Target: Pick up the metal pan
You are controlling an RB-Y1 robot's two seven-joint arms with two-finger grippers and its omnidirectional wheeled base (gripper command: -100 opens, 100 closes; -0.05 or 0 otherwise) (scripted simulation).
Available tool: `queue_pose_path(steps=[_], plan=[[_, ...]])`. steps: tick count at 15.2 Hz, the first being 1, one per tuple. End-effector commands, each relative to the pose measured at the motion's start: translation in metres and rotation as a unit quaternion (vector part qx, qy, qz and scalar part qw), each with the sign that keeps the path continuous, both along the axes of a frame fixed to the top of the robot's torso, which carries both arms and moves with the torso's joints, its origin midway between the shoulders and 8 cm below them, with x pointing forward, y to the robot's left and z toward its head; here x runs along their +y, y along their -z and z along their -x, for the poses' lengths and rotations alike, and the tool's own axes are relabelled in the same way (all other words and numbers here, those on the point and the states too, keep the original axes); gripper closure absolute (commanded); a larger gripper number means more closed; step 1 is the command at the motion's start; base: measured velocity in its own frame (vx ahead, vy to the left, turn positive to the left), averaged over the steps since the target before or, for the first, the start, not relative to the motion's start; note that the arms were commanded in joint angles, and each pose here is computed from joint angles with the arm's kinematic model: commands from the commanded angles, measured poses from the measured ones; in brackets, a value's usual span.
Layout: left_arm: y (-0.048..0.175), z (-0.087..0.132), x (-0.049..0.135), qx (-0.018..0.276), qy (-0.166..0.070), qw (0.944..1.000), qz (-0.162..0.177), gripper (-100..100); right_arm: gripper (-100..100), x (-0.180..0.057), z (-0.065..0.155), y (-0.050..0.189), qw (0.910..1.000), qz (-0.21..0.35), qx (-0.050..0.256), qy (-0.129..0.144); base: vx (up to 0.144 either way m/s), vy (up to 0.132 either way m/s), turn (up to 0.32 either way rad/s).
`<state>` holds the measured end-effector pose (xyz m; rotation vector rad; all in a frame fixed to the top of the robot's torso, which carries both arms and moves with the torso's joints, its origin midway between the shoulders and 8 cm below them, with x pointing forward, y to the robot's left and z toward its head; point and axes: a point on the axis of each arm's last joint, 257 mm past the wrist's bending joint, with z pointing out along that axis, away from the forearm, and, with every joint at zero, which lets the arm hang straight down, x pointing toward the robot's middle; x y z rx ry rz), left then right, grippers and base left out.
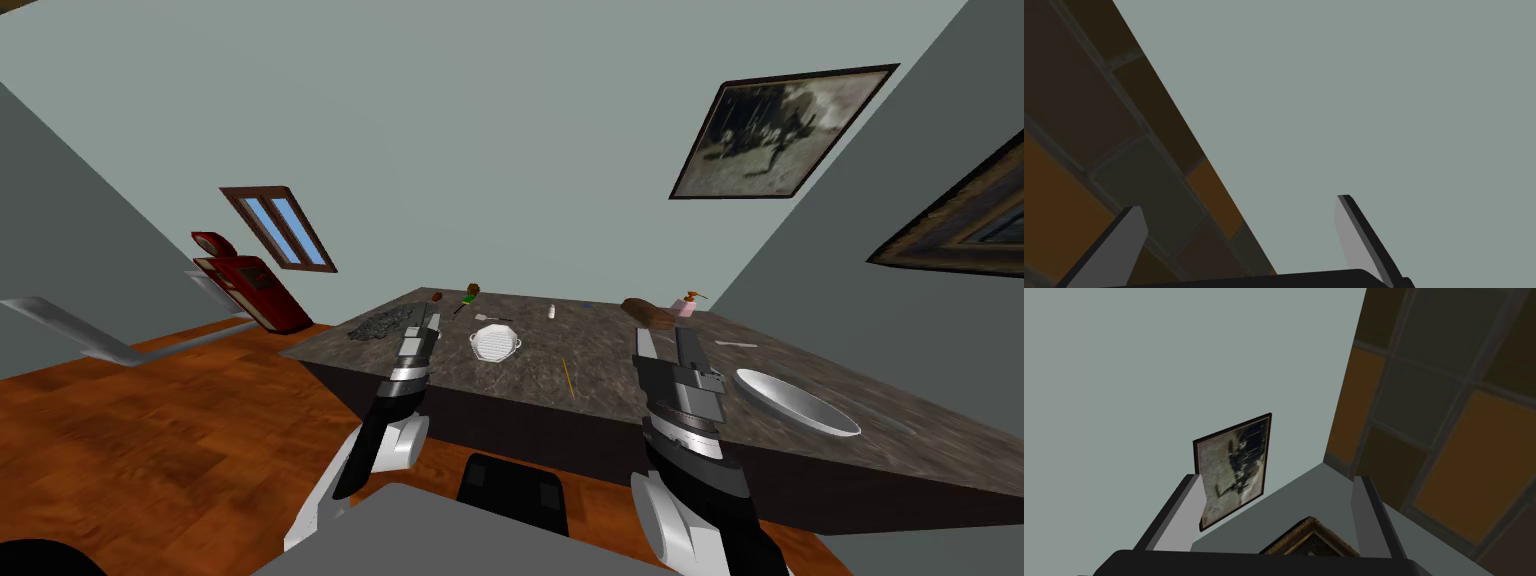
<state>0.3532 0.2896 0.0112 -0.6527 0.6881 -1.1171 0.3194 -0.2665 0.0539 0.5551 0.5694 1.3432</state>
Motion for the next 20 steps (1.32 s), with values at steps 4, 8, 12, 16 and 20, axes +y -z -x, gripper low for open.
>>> queue_pose_path(steps=[4, 8, 12, 16, 20], plan=[[0.008, -0.012, -0.006, 0.029, 0.023, 0.9988, -0.031, -100, 0, 0.000, 0.000, 0.000, 1.0000, 0.000, 0.000, 0.000, -0.009, -0.003, -0.037], [0.018, -0.023, -0.007, 0.057, 0.036, 0.9965, -0.049, -100, 0, 0.000, 0.000, 0.000, 1.0000, 0.000, 0.000, 0.000, -0.021, -0.005, -0.060], [0.030, -0.036, -0.004, 0.090, 0.043, 0.9933, -0.057, -100, 0, 0.000, 0.000, 0.000, 1.0000, 0.000, 0.000, 0.000, -0.024, -0.007, -0.068], [0.044, -0.051, 0.002, 0.128, 0.047, 0.9889, -0.059, -100, 0, 0.000, 0.000, 0.000, 1.0000, 0.000, 0.000, 0.000, -0.026, -0.007, -0.078], [0.052, -0.059, 0.006, 0.150, 0.046, 0.9860, -0.057, -100, 0, 0.000, 0.000, 0.000, 1.0000, 0.000, 0.000, 0.000, -0.019, -0.007, -0.047]])
